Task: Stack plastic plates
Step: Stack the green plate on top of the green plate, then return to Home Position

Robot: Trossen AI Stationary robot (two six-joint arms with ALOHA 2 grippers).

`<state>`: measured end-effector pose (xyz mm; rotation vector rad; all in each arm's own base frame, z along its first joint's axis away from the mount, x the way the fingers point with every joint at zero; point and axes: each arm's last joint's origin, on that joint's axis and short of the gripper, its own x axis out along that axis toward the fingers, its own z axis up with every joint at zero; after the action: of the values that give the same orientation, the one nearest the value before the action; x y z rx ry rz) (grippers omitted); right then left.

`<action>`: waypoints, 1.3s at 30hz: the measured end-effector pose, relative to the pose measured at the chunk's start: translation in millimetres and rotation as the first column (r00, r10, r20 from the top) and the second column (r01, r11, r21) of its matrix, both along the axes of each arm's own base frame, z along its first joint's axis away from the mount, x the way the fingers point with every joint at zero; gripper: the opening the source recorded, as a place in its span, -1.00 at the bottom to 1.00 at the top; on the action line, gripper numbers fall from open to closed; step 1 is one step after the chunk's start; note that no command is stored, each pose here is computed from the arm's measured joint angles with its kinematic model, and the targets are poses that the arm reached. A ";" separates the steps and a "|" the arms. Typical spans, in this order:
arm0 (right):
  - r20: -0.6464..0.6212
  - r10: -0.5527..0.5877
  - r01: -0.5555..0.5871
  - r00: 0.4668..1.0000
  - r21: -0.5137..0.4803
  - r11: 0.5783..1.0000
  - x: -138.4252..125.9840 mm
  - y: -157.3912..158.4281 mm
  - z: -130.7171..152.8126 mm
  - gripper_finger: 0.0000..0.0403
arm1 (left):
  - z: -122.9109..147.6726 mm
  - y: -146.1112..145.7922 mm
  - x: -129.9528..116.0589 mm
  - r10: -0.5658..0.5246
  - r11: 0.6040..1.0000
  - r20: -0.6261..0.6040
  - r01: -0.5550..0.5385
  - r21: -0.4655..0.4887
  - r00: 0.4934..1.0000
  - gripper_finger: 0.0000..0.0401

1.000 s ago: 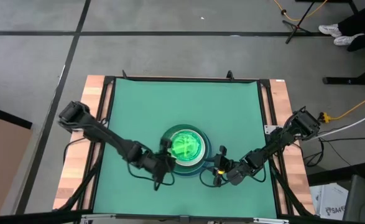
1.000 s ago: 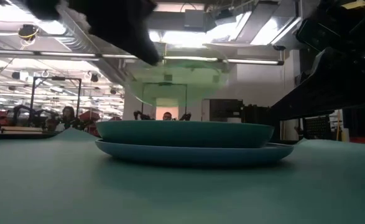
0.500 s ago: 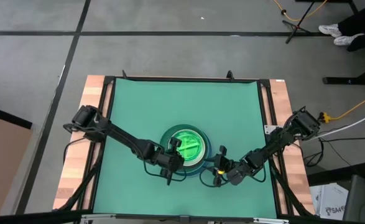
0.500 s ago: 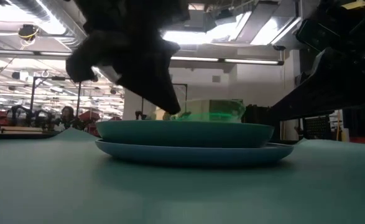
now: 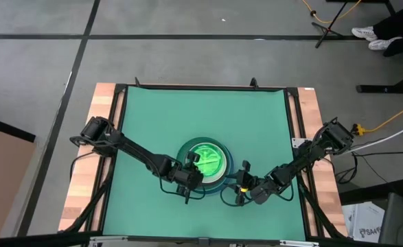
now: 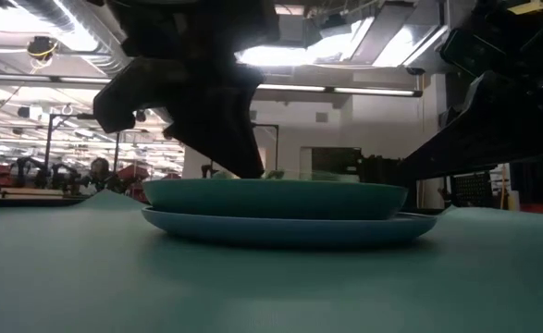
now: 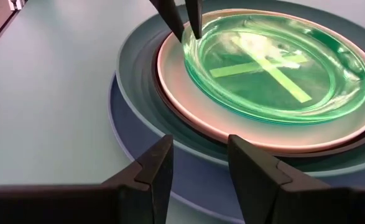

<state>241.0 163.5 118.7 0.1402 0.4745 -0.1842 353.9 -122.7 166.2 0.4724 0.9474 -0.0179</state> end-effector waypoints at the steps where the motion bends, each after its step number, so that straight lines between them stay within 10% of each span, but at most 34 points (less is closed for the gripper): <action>1: 0.000 0.000 0.000 1.000 0.000 1.000 0.0 0.0 0.0 -0.29 | -0.3 0.2 -0.4 0.010 1.000 -0.003 -0.010 -0.005 1.000 -0.72; 18: 0.015 -0.028 0.029 0.999 -0.025 0.999 0.2 -1.2 0.6 -0.29 | 63.0 -7.4 -35.7 0.037 0.999 0.093 -0.033 -0.036 0.995 -0.55; 26: 0.052 0.052 -0.046 0.997 -0.106 0.993 0.2 -6.2 26.4 -0.29 | 51.7 5.2 -68.1 0.044 0.997 0.156 -0.033 -0.070 0.987 -0.55; 39: 0.011 0.215 -0.212 0.977 -0.115 0.970 34.9 -99.8 57.1 -0.49 | 31.9 75.5 -128.6 0.147 0.954 0.419 -0.016 -0.299 0.896 -0.55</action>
<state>276.0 63.7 175.8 -0.0208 0.4513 0.0017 225.3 -47.2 198.1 0.1499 0.5058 0.0262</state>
